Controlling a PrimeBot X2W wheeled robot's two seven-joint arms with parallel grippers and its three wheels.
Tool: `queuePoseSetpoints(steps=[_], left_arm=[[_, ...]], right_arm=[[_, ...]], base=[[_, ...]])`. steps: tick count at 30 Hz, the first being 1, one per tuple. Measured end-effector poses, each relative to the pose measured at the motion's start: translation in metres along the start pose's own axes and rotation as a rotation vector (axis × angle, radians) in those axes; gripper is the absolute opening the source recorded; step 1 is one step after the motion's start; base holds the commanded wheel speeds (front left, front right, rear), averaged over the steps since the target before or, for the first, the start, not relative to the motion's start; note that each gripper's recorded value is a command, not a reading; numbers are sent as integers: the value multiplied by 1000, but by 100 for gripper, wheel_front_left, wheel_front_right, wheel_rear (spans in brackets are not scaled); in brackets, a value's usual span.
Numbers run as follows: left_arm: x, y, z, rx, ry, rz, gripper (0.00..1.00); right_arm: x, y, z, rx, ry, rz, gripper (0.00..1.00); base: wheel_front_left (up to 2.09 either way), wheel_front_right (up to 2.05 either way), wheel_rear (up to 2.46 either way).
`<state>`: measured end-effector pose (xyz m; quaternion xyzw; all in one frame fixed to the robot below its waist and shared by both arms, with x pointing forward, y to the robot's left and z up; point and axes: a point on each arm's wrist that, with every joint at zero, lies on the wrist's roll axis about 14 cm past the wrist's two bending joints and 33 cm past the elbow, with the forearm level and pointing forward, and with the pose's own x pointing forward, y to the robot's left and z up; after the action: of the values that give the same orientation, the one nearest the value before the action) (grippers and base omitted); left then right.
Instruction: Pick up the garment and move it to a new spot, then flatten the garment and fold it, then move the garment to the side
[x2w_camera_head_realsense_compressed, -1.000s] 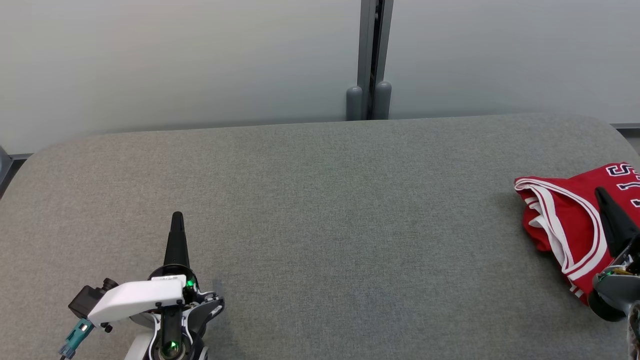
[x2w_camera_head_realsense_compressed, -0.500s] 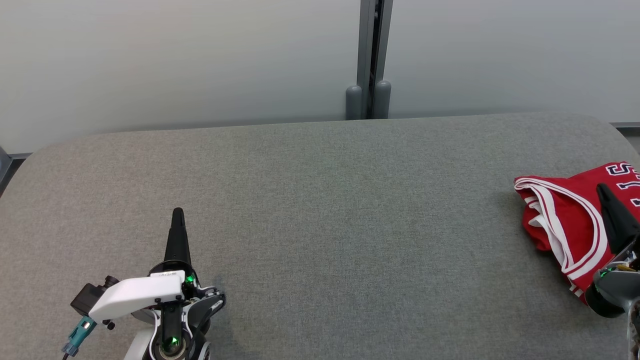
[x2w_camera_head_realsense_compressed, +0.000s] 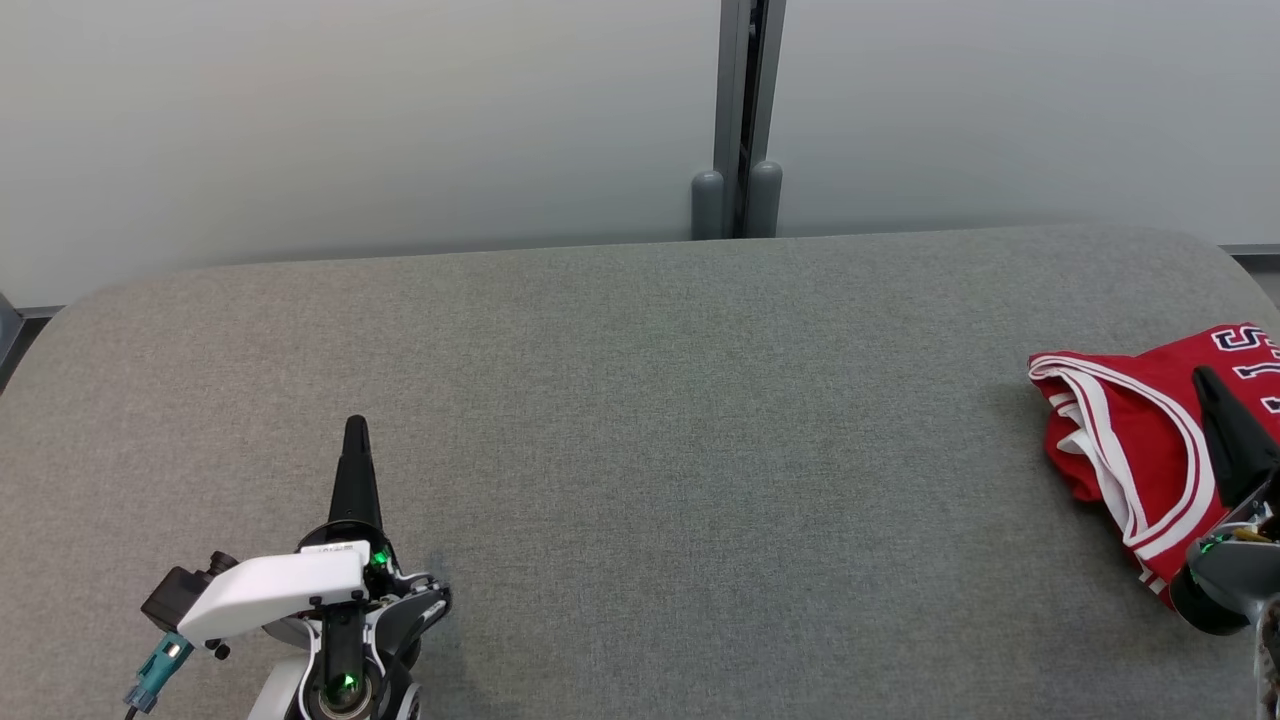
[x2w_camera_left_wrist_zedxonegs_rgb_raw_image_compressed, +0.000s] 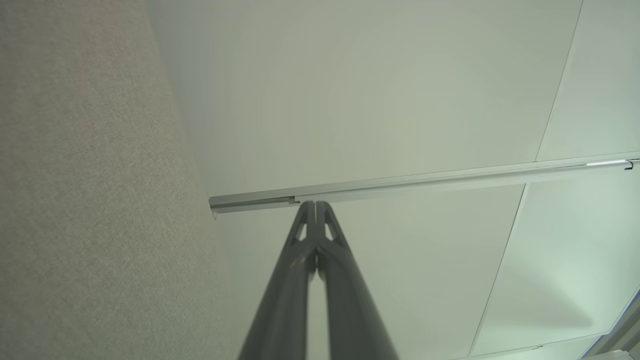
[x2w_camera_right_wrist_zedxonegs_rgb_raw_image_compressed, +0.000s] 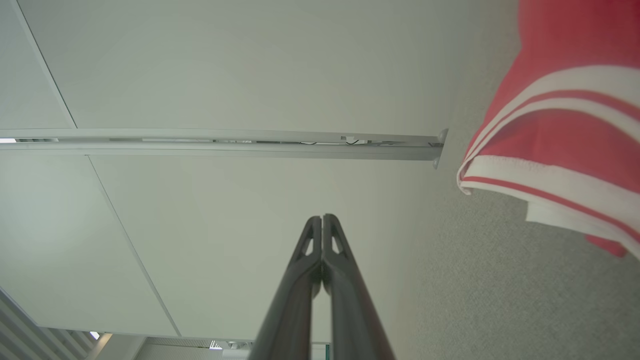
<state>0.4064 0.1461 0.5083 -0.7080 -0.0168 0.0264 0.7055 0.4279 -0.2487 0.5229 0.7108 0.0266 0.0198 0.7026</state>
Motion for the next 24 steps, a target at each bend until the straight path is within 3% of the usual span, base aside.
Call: queuePoseSetpoints(steps=[24], left_arm=[[0, 0, 0, 0, 0, 0, 0]], right_arm=[[0, 0, -1, 0, 2, 1, 0]], base=[[0, 0, 0]])
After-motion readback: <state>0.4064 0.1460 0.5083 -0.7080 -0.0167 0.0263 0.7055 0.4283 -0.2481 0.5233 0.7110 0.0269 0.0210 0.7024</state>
